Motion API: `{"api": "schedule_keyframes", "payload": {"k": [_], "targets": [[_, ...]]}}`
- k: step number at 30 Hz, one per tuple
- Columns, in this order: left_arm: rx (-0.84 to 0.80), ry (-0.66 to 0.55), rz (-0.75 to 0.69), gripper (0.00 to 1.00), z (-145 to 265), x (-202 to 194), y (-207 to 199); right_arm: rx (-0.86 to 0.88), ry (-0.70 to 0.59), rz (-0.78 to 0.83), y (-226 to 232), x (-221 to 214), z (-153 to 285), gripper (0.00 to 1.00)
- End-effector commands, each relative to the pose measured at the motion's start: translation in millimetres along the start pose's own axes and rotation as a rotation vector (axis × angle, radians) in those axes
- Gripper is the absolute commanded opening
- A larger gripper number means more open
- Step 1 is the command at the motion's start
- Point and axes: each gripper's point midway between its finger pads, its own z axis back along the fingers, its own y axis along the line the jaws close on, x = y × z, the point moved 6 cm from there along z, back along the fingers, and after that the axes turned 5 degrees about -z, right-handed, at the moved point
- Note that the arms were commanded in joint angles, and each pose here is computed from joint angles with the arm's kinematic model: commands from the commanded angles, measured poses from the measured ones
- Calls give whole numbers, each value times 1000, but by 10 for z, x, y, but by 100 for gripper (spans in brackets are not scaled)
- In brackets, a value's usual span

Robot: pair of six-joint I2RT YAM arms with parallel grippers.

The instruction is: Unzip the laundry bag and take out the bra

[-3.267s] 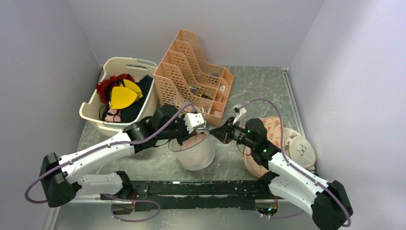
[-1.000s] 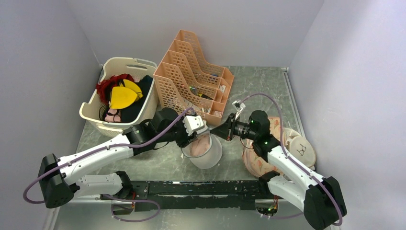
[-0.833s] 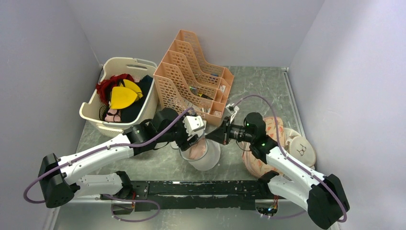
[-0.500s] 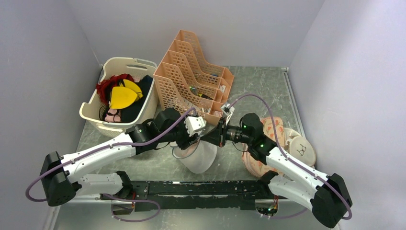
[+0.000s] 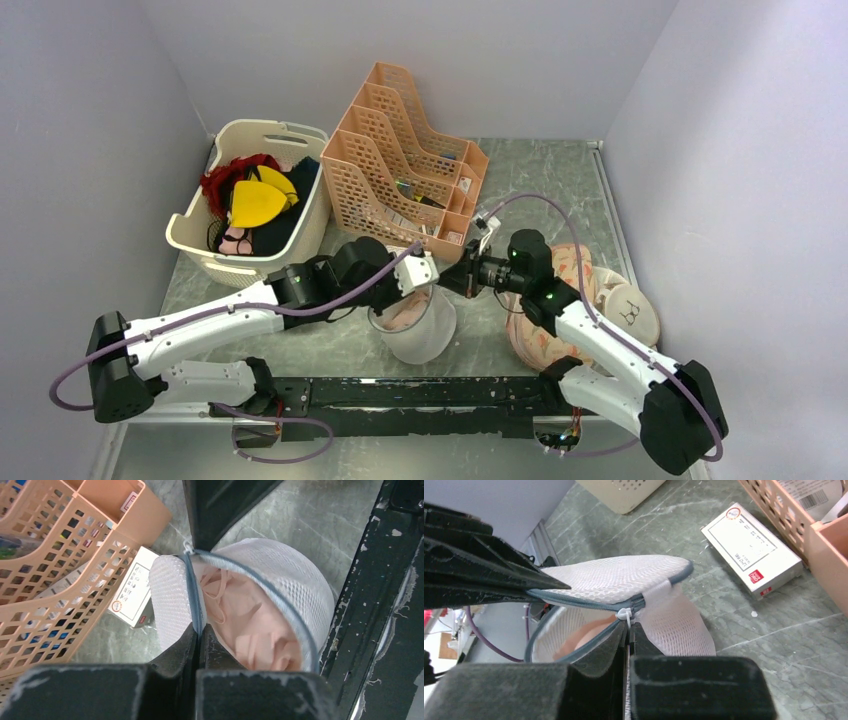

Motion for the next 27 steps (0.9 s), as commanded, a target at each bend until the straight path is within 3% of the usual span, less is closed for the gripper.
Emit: {"api": "schedule_keyframes", "payload": {"k": [1, 4, 7, 12, 16, 18, 22, 27], "targets": [[106, 40, -60, 7, 171, 99, 26, -81, -22, -12, -288, 59, 99, 0], [103, 47, -61, 7, 185, 112, 7, -91, 1, -23, -344, 41, 98, 2], [98, 43, -46, 13, 128, 135, -5, -40, 0, -42, -268, 31, 101, 14], [71, 57, -8, 44, -7, 167, -46, -135, -28, -50, -262, 63, 214, 41], [12, -22, 21, 65, 11, 293, -56, -225, -43, -22, -218, 136, 340, 59], [-18, -102, 52, 98, 103, 394, -7, -262, -65, 12, -157, 222, 398, 65], [-38, -310, 118, 99, 407, 553, 181, -342, -74, 93, -81, 306, 418, 75], [170, -452, 161, 100, 804, 551, 437, -414, -29, 190, 85, 364, 269, 82]]}}
